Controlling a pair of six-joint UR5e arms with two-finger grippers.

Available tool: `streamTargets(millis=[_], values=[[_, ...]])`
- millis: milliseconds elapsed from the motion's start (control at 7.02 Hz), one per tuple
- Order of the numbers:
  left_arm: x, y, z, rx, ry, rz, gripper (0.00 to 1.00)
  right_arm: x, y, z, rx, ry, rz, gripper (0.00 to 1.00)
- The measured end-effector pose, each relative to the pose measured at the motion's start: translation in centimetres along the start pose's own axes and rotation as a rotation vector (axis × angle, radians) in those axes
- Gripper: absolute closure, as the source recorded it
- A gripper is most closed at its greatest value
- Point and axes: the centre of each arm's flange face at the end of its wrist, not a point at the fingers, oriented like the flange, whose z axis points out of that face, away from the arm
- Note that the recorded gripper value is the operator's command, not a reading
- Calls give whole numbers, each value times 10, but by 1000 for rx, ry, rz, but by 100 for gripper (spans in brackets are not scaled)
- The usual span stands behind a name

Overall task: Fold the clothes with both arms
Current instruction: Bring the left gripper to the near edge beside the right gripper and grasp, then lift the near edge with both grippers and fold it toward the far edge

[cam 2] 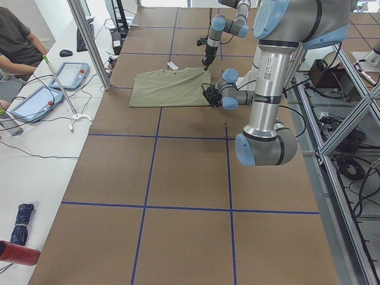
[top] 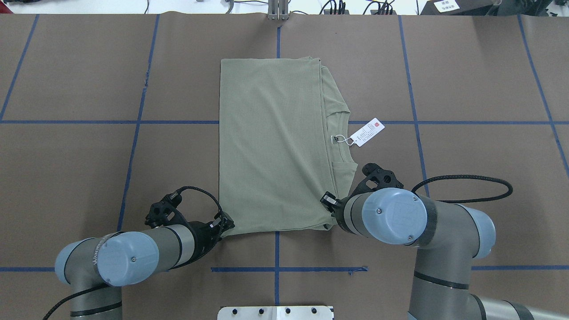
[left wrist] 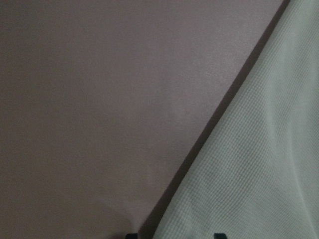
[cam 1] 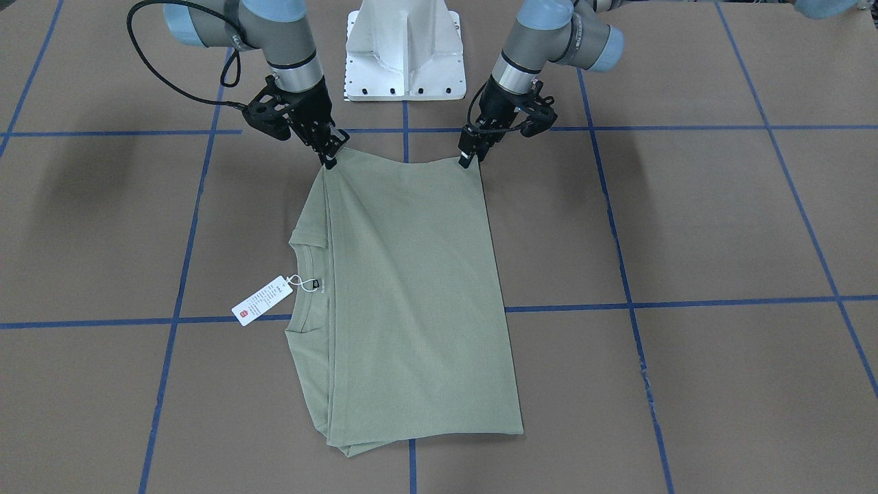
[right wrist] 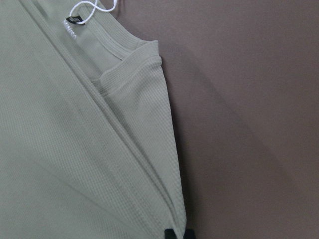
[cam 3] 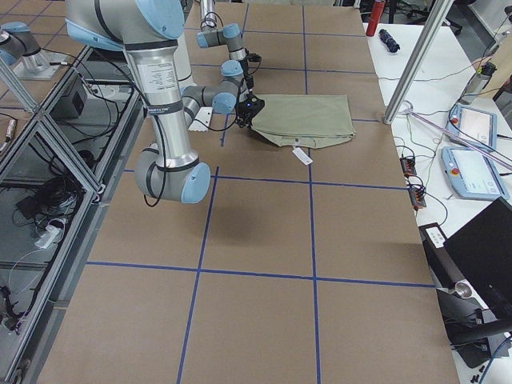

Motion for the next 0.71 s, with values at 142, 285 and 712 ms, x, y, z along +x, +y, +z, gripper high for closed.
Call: streamTargets(millis=[142,285,712], values=[[0,1,0,0,0,0,100,0,0,0,0,0,0,100],[3,1,-3,-5,6,1,100,0,0,0,-1,0,0,100],[15,6,-34,-38,48,0,100,-1,0,-8,-5,-15,13,100]])
